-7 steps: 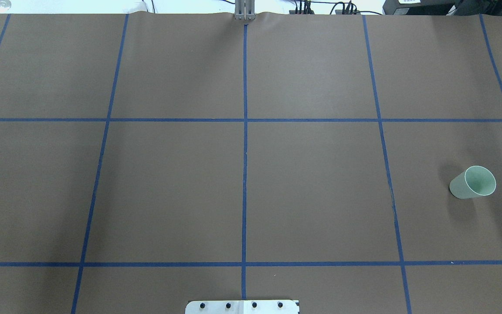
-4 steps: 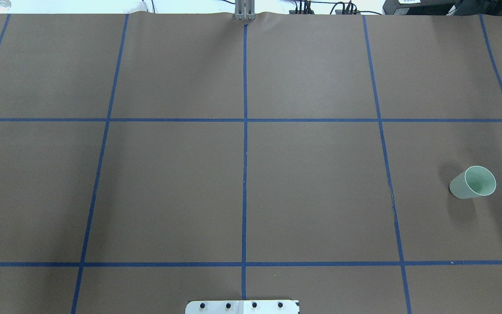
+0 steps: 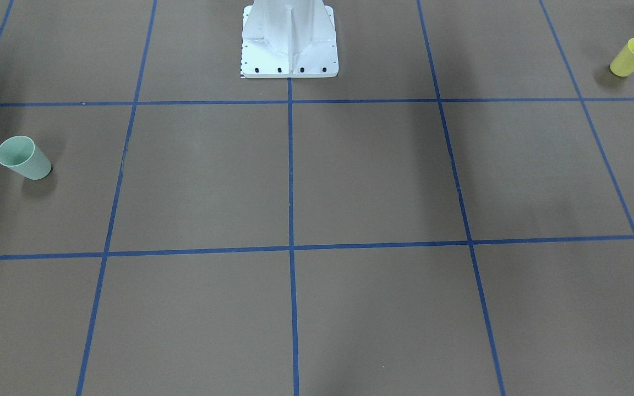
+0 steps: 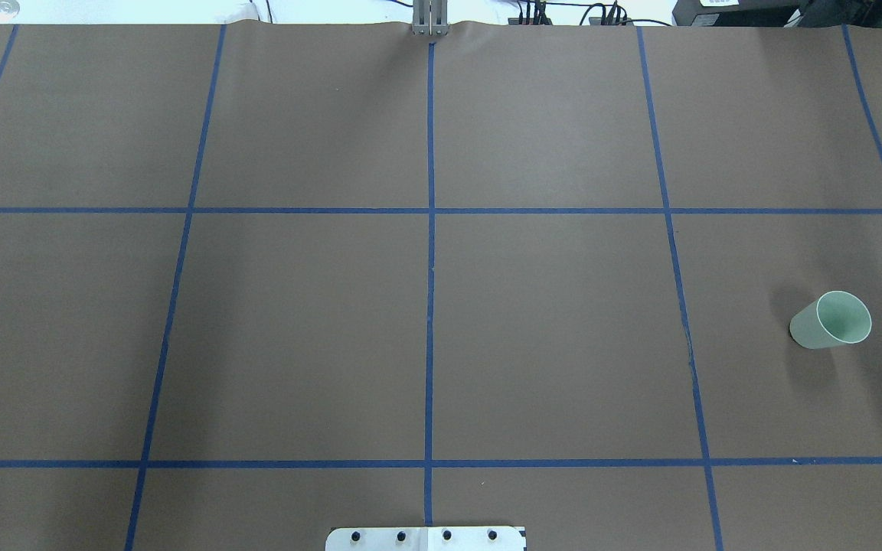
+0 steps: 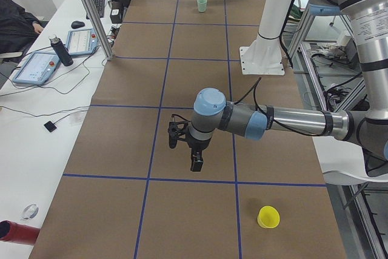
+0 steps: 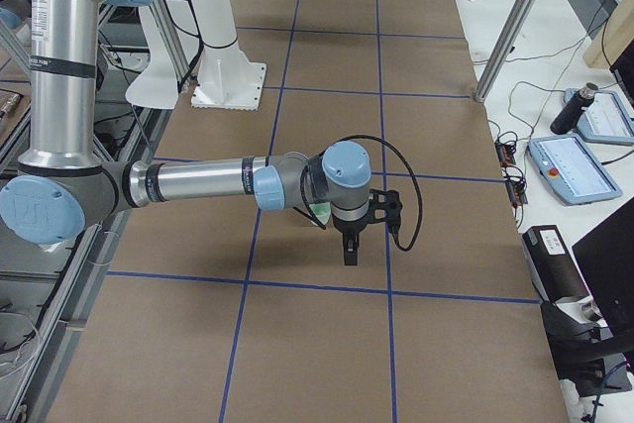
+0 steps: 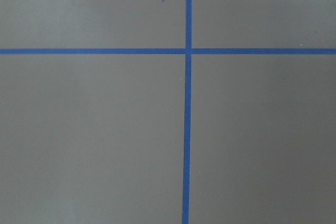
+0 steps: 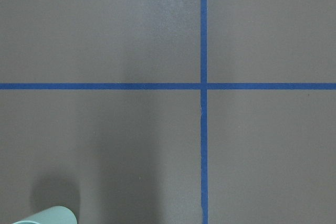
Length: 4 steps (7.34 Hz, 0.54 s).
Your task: Transfer and stack yellow cup on green cup
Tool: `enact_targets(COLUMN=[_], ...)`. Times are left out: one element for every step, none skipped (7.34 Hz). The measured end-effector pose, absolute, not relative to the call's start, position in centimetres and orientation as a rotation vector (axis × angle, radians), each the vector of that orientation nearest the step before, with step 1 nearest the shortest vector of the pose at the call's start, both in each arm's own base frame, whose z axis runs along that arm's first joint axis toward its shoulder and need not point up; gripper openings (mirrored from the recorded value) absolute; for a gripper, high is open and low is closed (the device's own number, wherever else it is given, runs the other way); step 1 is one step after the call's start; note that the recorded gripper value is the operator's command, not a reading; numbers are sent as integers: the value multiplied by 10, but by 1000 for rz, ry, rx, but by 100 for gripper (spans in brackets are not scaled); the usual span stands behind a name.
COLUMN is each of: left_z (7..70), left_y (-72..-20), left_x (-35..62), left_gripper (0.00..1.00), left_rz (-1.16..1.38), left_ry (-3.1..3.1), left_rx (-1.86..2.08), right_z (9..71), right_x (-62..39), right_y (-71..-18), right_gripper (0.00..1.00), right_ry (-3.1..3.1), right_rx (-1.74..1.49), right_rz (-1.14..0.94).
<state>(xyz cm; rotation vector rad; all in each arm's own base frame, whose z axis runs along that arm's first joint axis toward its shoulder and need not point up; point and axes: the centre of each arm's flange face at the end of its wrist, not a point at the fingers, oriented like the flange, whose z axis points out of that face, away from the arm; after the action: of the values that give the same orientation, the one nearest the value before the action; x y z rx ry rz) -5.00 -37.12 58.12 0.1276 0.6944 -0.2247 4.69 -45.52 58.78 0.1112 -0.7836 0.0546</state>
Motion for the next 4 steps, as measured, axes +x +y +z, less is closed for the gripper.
enact_targets(left_z=[578,573,567,564], left_y=[-370,-373,-377,-380], left_x=[-51,-44,-23,2], left_gripper=[100,100,100,100], left_rz=[-304,-399,-482,-555], left_ry=[669,639,593,536], left_rx=[116,95,75,63], right_z=[583,573,565,562], right_x=[46,46,45,45], right_y=[-457,-462,-464,-465], right_gripper=[100,100,100,100], right_ry=[-788,-792,-795,-797], right_rx=[118,136,149,153], right_rz=[51,44,39,38])
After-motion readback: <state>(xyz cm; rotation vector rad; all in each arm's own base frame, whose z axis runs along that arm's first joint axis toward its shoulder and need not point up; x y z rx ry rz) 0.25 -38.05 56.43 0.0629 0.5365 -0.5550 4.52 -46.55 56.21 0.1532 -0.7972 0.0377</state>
